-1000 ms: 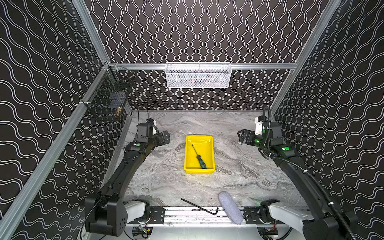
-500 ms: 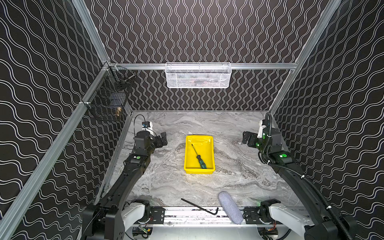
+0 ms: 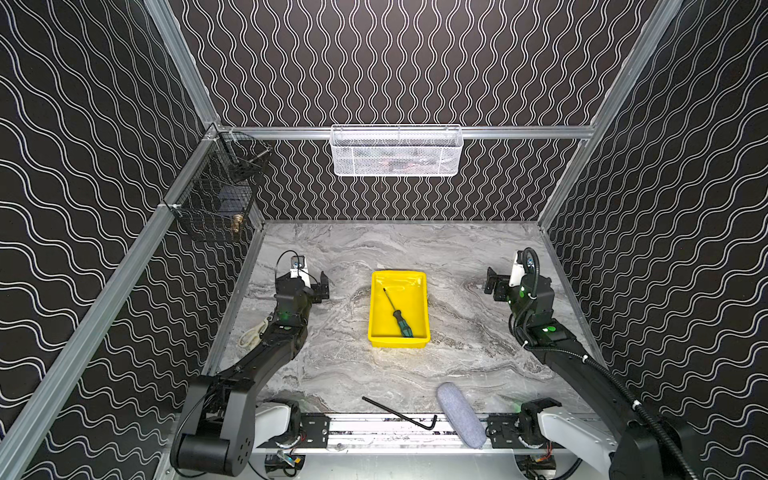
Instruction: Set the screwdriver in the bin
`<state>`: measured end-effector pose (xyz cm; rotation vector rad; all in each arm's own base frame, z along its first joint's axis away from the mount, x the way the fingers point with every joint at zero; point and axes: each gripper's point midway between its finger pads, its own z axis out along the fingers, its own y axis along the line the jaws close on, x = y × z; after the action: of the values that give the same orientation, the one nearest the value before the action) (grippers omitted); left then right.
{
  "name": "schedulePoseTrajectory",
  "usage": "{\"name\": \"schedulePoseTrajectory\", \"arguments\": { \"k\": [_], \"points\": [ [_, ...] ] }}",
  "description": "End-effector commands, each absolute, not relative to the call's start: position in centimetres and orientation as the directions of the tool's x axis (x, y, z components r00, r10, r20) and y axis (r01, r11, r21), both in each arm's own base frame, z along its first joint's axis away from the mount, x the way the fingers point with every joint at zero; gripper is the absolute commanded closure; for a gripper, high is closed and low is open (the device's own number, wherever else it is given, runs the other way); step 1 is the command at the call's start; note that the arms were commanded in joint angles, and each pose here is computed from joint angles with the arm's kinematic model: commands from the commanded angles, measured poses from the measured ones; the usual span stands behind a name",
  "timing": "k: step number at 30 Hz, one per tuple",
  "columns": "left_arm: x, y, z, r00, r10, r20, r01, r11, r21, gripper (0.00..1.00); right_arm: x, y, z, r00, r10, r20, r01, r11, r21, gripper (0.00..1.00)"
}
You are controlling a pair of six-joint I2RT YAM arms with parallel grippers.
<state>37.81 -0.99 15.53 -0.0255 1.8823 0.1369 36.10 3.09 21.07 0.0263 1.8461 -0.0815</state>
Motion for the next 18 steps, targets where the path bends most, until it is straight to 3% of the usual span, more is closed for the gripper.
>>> {"name": "schedulePoseTrajectory", "arguments": {
  "k": [1, 7, 18],
  "points": [
    [38.1, -0.8, 15.8, -0.257, 0.107, -0.960, -0.090, 0.987, 0.134, 0.01, 36.6, 2.6, 23.0, -0.141, -0.067, -0.988, 0.088, 0.993, -0.080, 0.01],
    [37.7, -0.7, 13.3, -0.241, 0.142, -0.960, -0.085, 0.982, 0.167, 0.01, 36.4, 2.3, 21.9, -0.063, -0.035, -0.997, 0.091, 0.995, -0.040, 0.01],
    [38.5, -2.0, 10.5, -0.262, 0.166, -0.951, -0.003, 0.985, 0.172, 0.01, 37.5, 1.1, 16.6, -0.209, -0.066, -0.976, 0.052, 0.996, -0.079, 0.01]
  ]
}}
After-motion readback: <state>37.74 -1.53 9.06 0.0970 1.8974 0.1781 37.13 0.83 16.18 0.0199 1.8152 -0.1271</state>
